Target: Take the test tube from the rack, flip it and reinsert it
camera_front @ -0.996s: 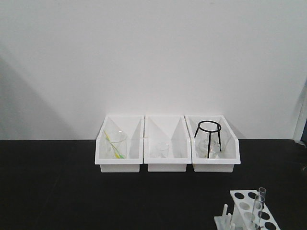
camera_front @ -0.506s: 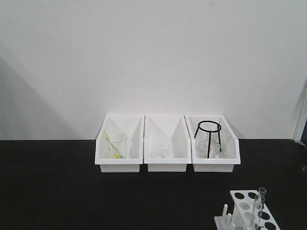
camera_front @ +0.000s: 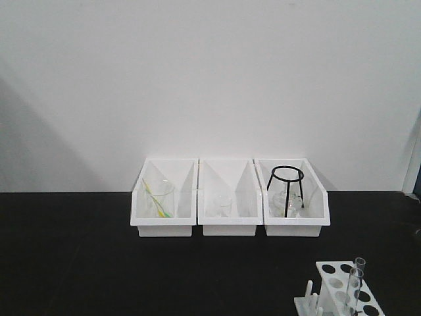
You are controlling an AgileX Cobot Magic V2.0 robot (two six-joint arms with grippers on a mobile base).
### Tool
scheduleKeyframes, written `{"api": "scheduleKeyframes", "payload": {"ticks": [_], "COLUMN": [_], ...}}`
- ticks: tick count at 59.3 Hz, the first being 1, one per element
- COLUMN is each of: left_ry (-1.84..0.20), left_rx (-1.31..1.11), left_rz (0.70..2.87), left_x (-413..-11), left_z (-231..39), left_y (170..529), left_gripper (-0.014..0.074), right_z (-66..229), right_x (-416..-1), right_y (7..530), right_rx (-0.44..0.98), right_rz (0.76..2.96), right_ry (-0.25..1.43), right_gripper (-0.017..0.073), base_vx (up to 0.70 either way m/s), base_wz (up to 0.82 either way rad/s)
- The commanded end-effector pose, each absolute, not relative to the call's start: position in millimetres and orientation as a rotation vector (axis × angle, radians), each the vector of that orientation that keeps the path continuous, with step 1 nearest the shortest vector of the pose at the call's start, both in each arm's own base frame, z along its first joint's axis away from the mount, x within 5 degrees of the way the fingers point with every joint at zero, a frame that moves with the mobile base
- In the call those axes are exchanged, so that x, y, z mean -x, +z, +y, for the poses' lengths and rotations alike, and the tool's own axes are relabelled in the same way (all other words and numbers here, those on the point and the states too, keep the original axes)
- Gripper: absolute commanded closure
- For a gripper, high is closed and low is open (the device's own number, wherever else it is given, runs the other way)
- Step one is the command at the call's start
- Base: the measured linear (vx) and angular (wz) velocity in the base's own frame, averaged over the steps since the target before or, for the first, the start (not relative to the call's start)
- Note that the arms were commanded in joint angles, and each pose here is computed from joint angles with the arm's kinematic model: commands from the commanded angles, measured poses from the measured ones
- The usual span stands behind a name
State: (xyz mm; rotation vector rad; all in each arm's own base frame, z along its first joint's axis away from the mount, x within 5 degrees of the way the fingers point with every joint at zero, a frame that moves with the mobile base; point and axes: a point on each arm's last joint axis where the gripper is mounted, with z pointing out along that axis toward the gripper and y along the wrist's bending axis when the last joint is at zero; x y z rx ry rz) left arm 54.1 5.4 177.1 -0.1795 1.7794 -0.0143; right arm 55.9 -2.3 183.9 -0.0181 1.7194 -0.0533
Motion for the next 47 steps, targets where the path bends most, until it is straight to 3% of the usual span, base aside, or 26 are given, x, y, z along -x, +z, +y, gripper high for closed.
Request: {"api": "scheduleKeyframes", "payload": {"ticks": [1, 47], "left_ry": [-0.028, -0.028], "left_rx": [0.164, 0.164], "left_rz": [1.684, 1.684], "left_x": [-54.9, -54.9], "left_z": [4.6, 4.6], "left_y": [185.5, 185.5], "left_gripper": [0.0600, 0.0600], "right_z": [-1.7, -1.8], "right_x": [-56.0, -55.9], "right_y": [190.8, 190.1], "right_rx": [0.033, 0.032], "right_rz": [1.636, 1.643], "right_ry": [-0.058, -0.059], "right_gripper": [0.0571, 0.0571], "base_vx": [0.00, 0.00], "base_wz": [0.00, 0.00]}}
